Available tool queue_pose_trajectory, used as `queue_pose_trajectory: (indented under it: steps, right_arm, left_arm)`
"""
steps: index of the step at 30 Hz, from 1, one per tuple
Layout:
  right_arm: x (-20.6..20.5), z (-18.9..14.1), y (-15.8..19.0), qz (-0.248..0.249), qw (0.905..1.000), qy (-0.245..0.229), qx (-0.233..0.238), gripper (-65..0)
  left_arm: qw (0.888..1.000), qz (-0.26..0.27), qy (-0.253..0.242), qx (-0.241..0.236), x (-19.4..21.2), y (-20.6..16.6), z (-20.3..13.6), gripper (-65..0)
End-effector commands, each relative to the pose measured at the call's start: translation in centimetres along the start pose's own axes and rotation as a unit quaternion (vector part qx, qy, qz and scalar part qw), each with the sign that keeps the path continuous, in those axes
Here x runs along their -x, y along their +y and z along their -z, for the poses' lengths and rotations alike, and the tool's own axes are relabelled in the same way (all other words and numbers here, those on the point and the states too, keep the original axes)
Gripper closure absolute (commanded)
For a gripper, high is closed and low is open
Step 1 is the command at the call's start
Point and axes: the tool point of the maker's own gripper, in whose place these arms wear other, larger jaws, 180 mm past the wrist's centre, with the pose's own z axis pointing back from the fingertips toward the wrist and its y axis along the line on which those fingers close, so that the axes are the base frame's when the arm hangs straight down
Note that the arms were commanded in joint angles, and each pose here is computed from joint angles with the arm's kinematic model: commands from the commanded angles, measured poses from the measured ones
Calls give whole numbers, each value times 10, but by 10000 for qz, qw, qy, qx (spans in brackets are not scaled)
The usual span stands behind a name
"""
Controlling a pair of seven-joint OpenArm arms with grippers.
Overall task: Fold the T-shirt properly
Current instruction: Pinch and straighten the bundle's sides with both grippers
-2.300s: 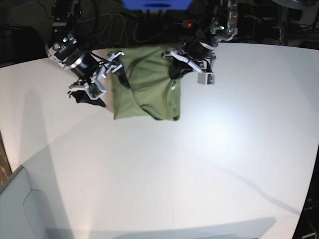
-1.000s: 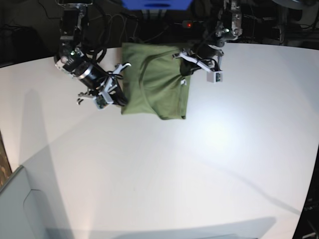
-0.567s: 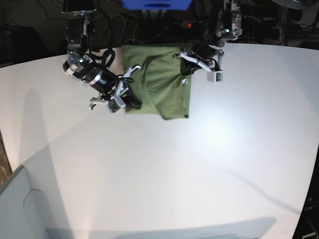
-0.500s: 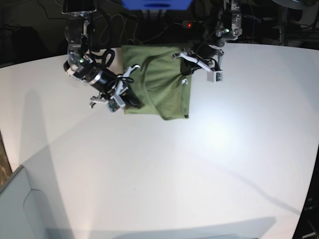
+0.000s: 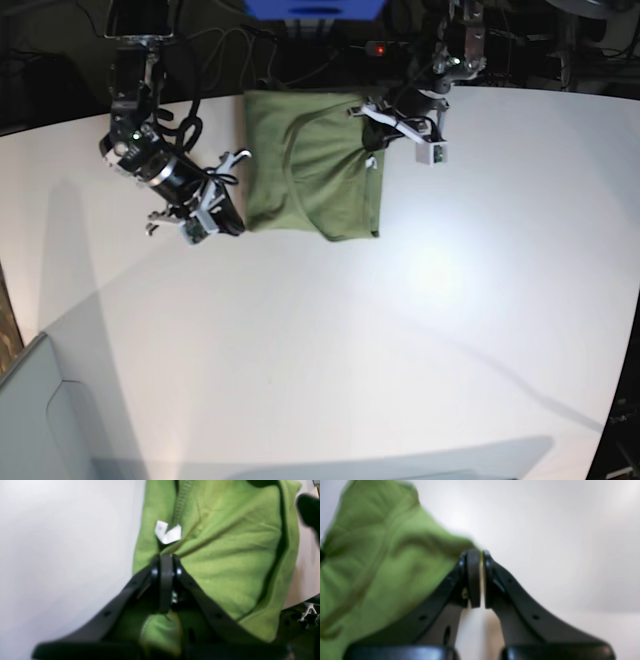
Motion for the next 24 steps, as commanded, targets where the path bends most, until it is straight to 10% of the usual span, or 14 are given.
queue_pose_trajectory:
  steps: [1,5,13,24]
  right_arm:
    - [-13,-4,2,-58,9997,-244,-45,0]
    - [-13,-10,7,-94,9996,-255,-42,0]
    - [-6,-12,9,-61,9998,-169,-63,0]
    - [4,-16,16,7,9999,-65,-101,0]
  left_arm:
    - [9999,42,-101,95,-6,-6,-2,0]
    - [9999,47,-120,105,-9,-8,-4,-10]
    - [9991,150,-336,201,-24,-18,-12,-331]
    - [9961,290,-759,345,-49,-35,-29,-355]
